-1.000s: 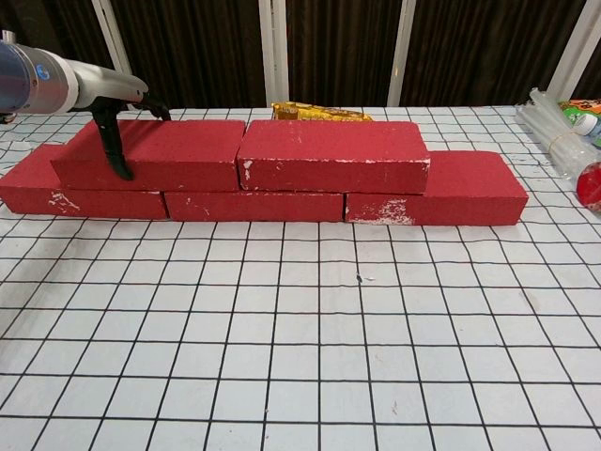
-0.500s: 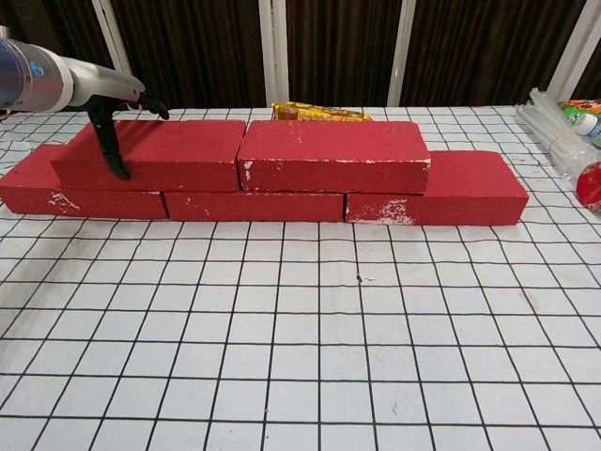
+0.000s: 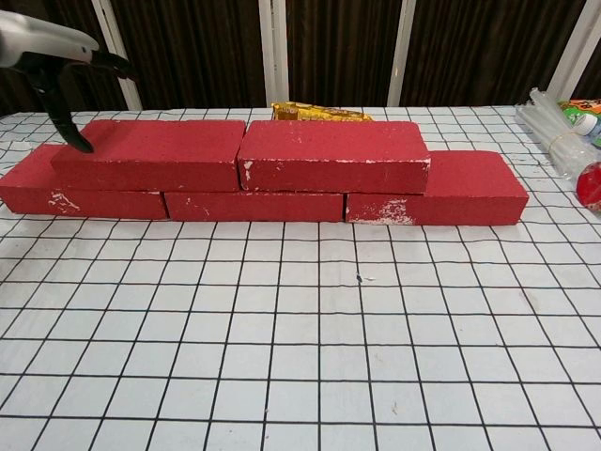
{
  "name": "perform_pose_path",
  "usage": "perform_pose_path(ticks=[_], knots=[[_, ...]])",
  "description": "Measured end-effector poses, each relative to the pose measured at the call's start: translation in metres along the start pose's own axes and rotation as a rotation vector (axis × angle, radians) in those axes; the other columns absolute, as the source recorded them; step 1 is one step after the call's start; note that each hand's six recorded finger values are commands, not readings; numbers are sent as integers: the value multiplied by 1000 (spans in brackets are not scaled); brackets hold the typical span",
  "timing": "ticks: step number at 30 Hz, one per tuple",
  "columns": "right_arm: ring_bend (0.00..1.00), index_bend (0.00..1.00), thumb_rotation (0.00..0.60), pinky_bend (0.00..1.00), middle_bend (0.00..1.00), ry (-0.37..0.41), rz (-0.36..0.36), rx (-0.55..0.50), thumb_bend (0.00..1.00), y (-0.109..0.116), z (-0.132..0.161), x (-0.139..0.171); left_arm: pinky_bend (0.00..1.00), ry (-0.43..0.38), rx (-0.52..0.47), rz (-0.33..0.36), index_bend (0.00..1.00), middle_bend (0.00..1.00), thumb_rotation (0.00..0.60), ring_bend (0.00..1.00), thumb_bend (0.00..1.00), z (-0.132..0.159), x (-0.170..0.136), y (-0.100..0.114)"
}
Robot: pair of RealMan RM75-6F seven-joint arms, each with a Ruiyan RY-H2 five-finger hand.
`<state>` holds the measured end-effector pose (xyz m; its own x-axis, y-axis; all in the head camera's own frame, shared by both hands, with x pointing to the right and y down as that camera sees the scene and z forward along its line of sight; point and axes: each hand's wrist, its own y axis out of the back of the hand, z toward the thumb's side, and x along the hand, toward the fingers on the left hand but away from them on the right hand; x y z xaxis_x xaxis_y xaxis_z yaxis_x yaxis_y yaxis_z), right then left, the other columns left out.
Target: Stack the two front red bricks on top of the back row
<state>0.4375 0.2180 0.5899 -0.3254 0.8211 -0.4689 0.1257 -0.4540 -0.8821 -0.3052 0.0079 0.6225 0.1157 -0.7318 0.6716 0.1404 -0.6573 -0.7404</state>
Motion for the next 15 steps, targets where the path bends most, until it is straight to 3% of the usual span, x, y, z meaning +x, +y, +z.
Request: perform_pose_path(ticks=[9,15], knots=[[0,0,600,0,0,13,6,-4,216,-1,4,2,0,12,-16,40,94,52,600,0,0,-66,-48,-24],[0,0,600,0,0,25,5,-9,216,-1,5,3,0,1,-48,68,98,47,600,0,0,-89,-77,-42]])
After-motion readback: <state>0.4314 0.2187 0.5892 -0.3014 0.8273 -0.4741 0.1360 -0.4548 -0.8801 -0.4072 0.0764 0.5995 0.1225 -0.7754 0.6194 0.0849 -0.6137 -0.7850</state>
